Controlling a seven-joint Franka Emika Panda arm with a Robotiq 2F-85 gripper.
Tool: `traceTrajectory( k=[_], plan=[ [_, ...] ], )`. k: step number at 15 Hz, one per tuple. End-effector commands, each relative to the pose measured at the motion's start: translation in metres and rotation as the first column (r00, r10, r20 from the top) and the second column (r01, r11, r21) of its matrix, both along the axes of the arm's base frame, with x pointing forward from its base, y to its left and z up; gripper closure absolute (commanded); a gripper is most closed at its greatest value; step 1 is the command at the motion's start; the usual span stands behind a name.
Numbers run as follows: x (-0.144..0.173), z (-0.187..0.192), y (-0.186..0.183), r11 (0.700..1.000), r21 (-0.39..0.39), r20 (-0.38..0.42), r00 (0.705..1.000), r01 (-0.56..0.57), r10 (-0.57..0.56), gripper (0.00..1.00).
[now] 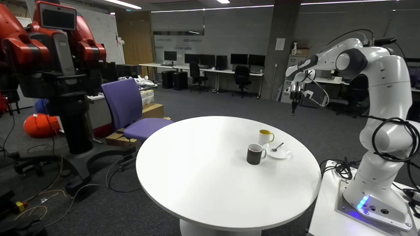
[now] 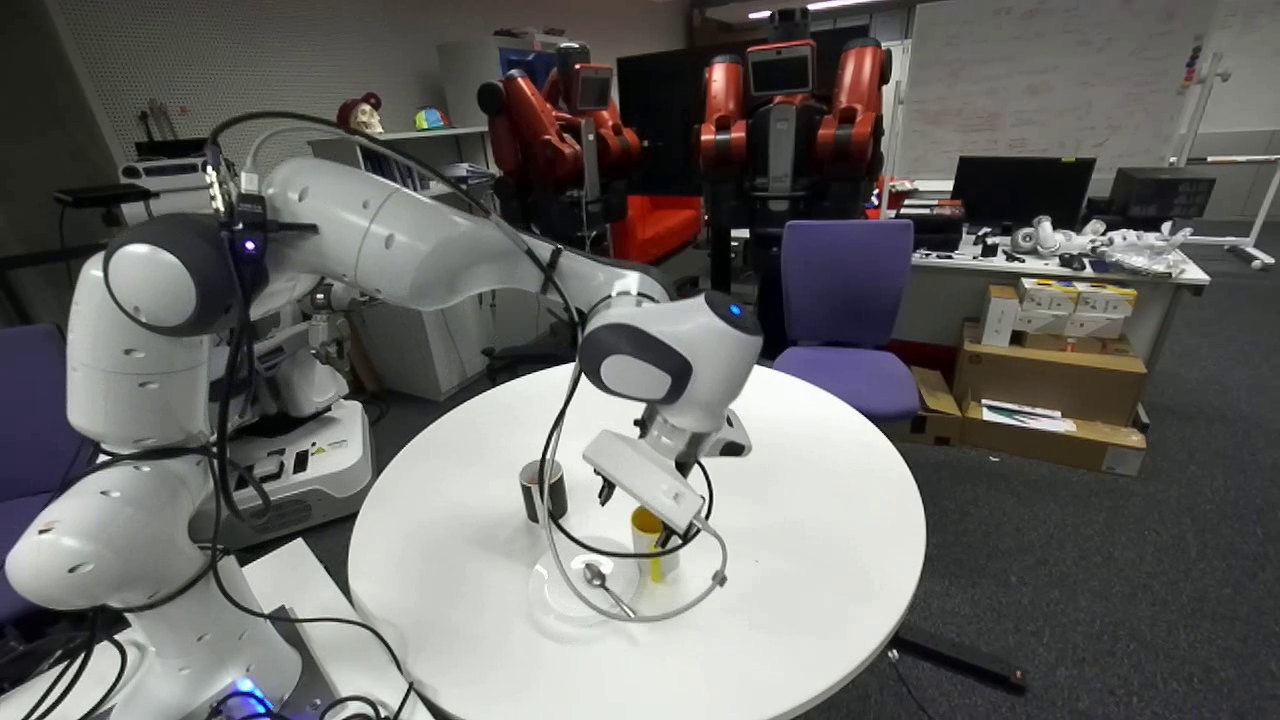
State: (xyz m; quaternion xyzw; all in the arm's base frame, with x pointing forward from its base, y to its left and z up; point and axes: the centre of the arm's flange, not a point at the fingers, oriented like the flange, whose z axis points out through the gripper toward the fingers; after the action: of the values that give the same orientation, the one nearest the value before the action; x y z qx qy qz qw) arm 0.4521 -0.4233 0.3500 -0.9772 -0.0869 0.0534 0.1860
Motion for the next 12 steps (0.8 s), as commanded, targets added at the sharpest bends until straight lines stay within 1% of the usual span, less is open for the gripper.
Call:
traceTrajectory(
  k=[1,3,6,9,12],
  plan=[
    [-0.004,0.079,0.037,0.996,-0.091,-0.015,1.000,0.022,-0.024,0.00],
    [0.002,0.117,0.057,0.986,-0.159,0.003,0.999,0.048,-0.048,0.00],
    [0.007,0.161,0.089,0.974,-0.219,0.004,0.998,0.056,-0.056,0.00],
    [0.010,0.191,0.121,0.956,-0.289,-0.023,0.998,0.043,-0.052,0.00],
    [0.014,0.212,0.151,0.936,-0.350,-0.027,0.999,0.032,-0.045,0.00]
  ],
)
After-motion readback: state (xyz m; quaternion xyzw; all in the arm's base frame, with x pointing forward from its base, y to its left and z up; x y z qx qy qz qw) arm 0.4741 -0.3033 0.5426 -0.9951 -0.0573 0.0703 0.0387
